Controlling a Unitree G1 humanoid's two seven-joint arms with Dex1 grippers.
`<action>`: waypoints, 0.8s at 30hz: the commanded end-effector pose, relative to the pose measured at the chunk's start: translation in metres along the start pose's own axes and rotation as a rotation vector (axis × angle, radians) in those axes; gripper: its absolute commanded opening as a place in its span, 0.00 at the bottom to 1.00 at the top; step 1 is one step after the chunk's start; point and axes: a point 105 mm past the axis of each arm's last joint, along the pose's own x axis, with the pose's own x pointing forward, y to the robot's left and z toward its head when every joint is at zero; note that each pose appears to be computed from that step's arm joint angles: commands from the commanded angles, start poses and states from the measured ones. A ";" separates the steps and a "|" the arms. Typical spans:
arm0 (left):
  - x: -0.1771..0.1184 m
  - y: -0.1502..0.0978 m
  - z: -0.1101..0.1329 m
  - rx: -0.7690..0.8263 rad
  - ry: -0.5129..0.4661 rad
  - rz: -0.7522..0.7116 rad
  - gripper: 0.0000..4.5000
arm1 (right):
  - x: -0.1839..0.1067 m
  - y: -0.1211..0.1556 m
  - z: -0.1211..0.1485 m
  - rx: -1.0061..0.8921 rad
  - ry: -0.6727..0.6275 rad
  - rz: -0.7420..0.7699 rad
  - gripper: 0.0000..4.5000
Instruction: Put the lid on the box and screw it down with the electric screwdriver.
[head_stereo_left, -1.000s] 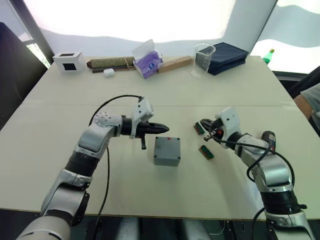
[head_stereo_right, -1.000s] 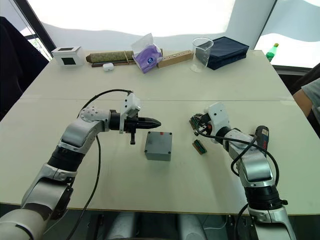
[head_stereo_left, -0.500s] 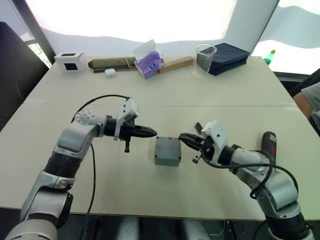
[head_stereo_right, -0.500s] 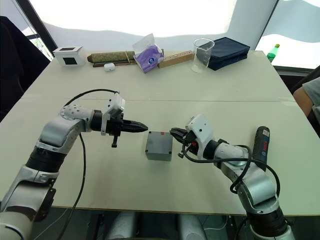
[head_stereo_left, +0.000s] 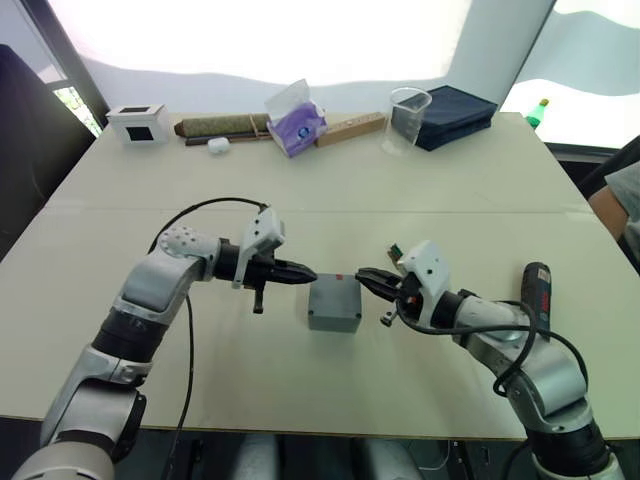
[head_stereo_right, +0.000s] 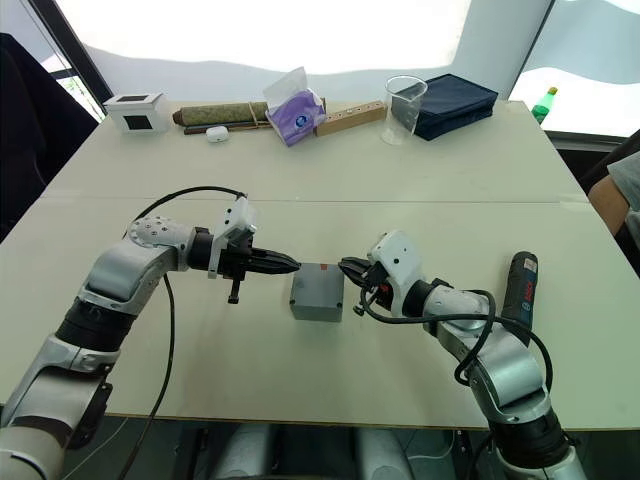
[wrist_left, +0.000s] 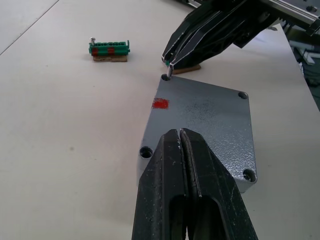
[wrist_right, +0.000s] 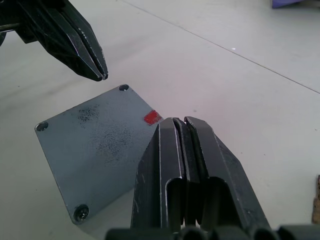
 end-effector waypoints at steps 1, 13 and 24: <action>-0.001 -0.001 0.003 0.031 0.003 -0.001 0.00 | 0.001 0.001 0.009 -0.026 -0.037 0.004 0.02; 0.000 0.000 0.004 0.028 -0.003 0.003 0.00 | 0.002 0.001 -0.002 -0.030 0.007 0.012 0.09; 0.001 0.010 0.020 0.011 -0.077 0.030 0.00 | -0.016 -0.017 0.019 -0.051 -0.053 -0.071 0.66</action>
